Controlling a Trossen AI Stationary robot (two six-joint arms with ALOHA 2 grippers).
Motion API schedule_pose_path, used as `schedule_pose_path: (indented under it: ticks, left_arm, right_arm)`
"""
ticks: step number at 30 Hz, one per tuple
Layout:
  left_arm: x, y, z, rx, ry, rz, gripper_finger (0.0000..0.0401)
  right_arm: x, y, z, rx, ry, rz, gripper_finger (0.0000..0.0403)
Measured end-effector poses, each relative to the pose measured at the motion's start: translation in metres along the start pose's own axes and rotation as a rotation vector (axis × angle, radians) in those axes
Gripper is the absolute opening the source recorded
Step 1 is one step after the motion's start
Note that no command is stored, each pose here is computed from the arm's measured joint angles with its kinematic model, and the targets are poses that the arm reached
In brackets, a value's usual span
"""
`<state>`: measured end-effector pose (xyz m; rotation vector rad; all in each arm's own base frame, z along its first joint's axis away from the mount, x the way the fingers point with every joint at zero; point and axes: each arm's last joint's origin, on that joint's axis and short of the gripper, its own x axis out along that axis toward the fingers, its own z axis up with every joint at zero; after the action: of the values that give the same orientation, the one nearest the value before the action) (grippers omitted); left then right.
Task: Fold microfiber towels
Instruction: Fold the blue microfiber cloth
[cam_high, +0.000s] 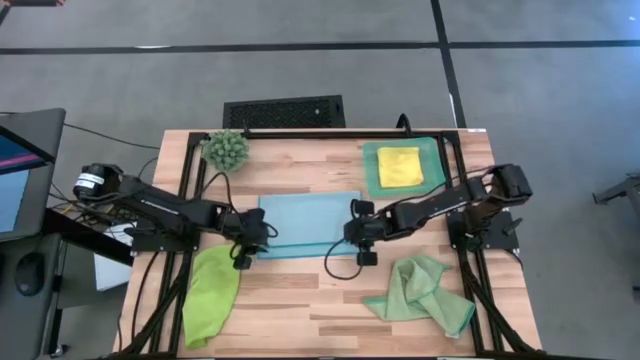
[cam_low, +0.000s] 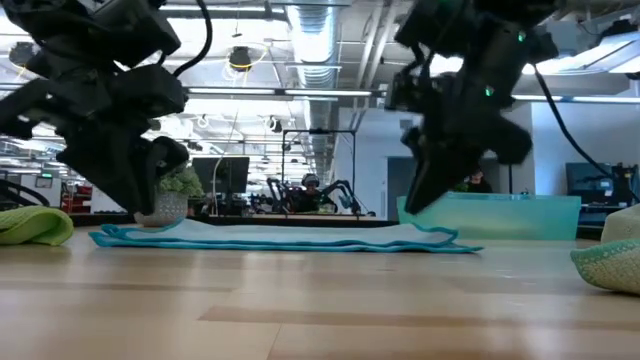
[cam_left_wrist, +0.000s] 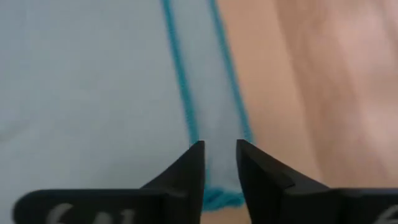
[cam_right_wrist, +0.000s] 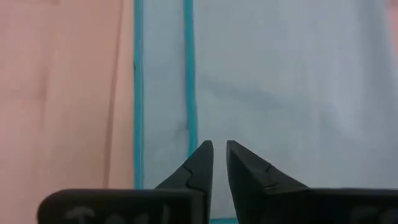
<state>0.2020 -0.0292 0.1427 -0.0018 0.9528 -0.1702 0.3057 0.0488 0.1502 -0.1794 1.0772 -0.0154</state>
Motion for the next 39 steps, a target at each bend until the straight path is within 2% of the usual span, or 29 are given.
schedule_pose_path:
  ticks: [3, 9, 19, 26, 29, 33, 36, 39]
  left_arm:
    - [0.0, 0.002, -0.003, -0.023, 0.03, 0.05, 0.0106]
    - [-0.001, 0.0, -0.01, -0.009, 0.105, -0.003, 0.0111]
    - [-0.001, 0.001, -0.01, 0.252, 0.115, 0.006, 0.0103]
    - [-0.005, 0.0, -0.003, 0.36, 0.132, 0.01, 0.0103]
    - [-0.007, 0.001, -0.001, 0.377, 0.145, 0.027, 0.0103]
    - [-0.006, 0.001, -0.005, 0.38, 0.169, 0.024, 0.0103]
    - [-0.006, 0.001, -0.006, 0.387, 0.169, 0.023, 0.0103]
    - [-0.006, 0.001, -0.005, 0.387, 0.165, 0.024, 0.0103]
  right_arm:
    - [0.006, 0.001, -0.005, -0.003, 0.053, 0.0, 0.0081]
    - [0.006, 0.001, -0.008, 0.021, 0.084, -0.002, 0.0094]
    - [0.002, 0.001, -0.011, 0.011, 0.116, -0.002, 0.0098]
    - [-0.009, 0.001, -0.006, 0.007, 0.111, 0.0, 0.0098]
    - [-0.013, 0.0, -0.005, 0.014, 0.106, -0.001, 0.0098]
    - [-0.014, 0.0, -0.016, 0.016, 0.221, -0.007, 0.0098]
    - [-0.015, 0.001, -0.021, -0.017, 0.272, -0.009, 0.0098]
    - [-0.015, 0.004, -0.02, -0.059, 0.258, 0.0, 0.0098]
